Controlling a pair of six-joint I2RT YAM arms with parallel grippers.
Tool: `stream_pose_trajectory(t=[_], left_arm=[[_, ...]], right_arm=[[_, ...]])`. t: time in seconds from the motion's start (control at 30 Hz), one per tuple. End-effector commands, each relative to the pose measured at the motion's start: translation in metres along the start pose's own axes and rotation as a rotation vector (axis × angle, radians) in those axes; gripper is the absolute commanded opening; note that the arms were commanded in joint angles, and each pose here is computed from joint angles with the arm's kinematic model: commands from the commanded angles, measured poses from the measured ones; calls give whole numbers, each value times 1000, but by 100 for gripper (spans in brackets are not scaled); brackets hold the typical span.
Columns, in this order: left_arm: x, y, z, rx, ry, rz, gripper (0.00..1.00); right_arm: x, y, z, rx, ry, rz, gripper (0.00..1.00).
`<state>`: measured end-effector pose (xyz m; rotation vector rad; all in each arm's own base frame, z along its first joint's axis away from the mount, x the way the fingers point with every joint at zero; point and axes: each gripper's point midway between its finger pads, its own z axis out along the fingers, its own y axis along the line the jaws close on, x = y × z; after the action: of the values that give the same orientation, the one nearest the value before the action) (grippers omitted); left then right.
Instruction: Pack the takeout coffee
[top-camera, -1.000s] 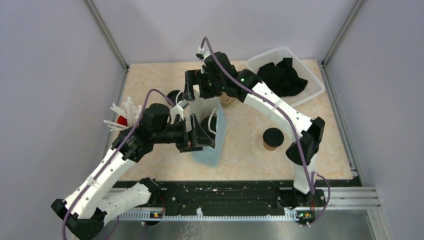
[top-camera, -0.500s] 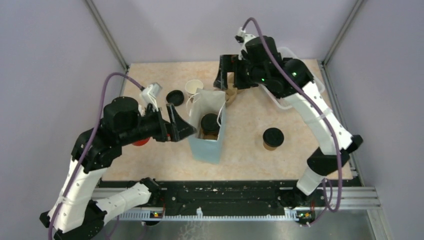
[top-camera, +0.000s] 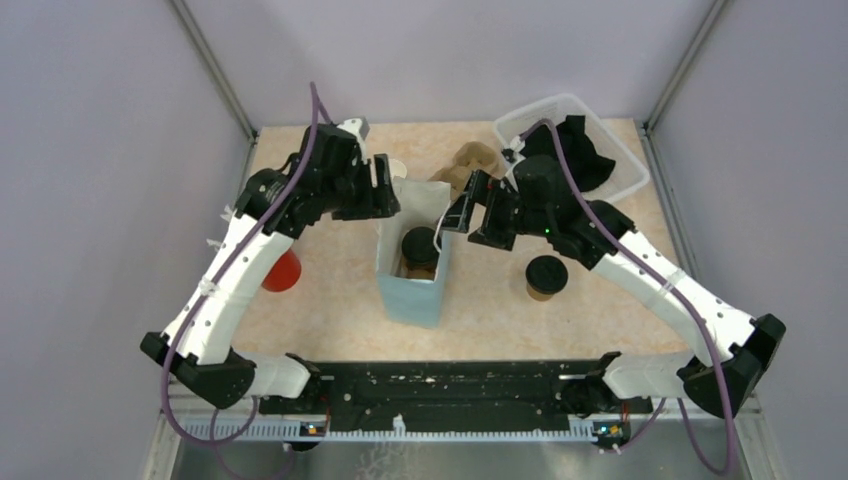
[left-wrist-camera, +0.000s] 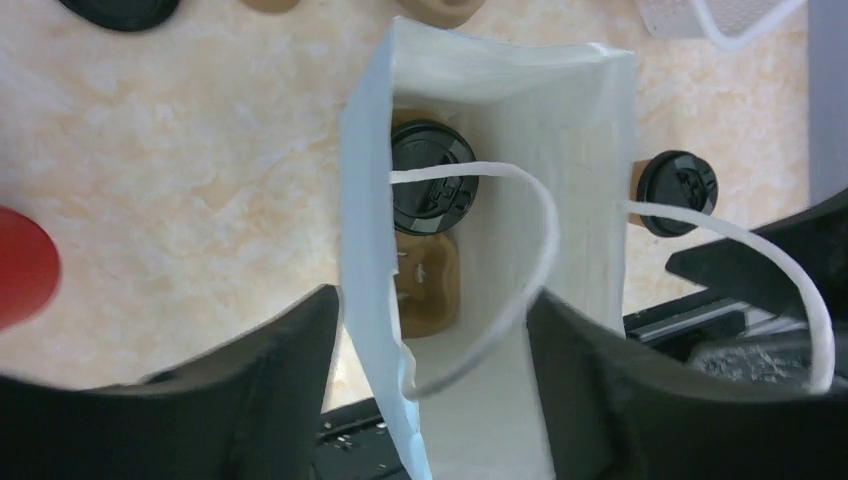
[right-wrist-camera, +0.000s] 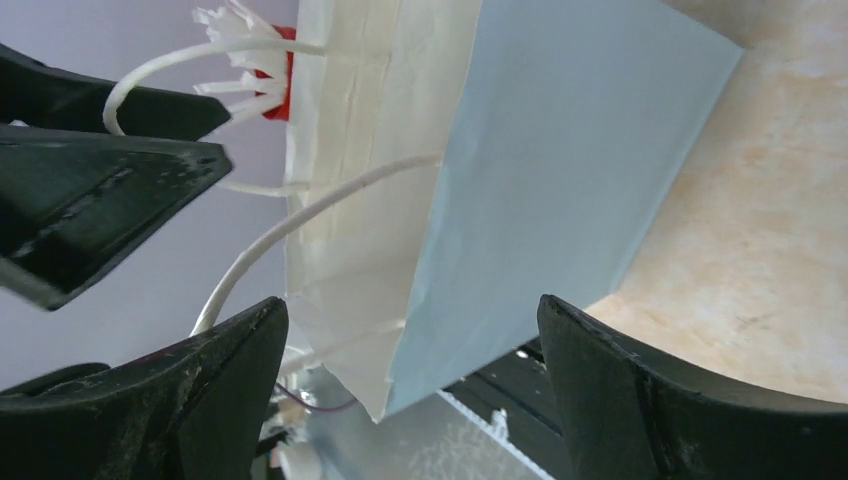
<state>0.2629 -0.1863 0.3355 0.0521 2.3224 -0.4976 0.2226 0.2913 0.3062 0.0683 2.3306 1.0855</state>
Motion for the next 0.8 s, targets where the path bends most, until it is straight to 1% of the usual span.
stream_pose_trajectory(t=[0.0,0.03,0.07,0.1,0.13,0.17,0.23,0.27,0.4,0.43,0.5,0.6,0.63,0.67,0.77], left_arm=[[-11,7,2,73,-32,-17,61],[-14,10,2,79,-42,-40,48],[-17,11,-1,84,-56,-58,40],[-19,12,-5,90,-71,-73,36],[-19,10,-8,104,-81,-84,34],[-17,6,-11,130,-87,-96,32],[-9,0,-14,180,-74,-134,22],[-4,-4,-16,209,-65,-158,18],[13,-16,-22,304,-42,-264,2],[16,-19,-26,331,-43,-301,0],[20,-27,-33,390,-48,-381,0],[27,-36,-43,489,-57,-511,0],[29,-36,-45,505,-65,-551,0],[29,-33,-50,508,-88,-594,0],[34,-22,-52,494,-137,-682,0]], right_arm=[[-26,49,0,-213,-86,83,92],[-28,49,1,-211,-93,79,90],[-31,50,3,-207,-103,76,89],[-34,49,3,-200,-114,72,87],[-37,47,4,-190,-122,69,85],[-41,44,5,-179,-126,69,80],[-46,42,8,-179,-116,68,68],[-49,41,10,-184,-113,69,64],[-68,41,15,-215,-126,63,60],[-74,43,15,-223,-129,60,60],[-82,47,20,-246,-117,50,59],[-87,56,35,-279,-47,23,59],[-86,55,46,-268,-10,6,59],[-89,57,47,-254,3,-41,61],[-90,42,37,-108,66,-165,67]])
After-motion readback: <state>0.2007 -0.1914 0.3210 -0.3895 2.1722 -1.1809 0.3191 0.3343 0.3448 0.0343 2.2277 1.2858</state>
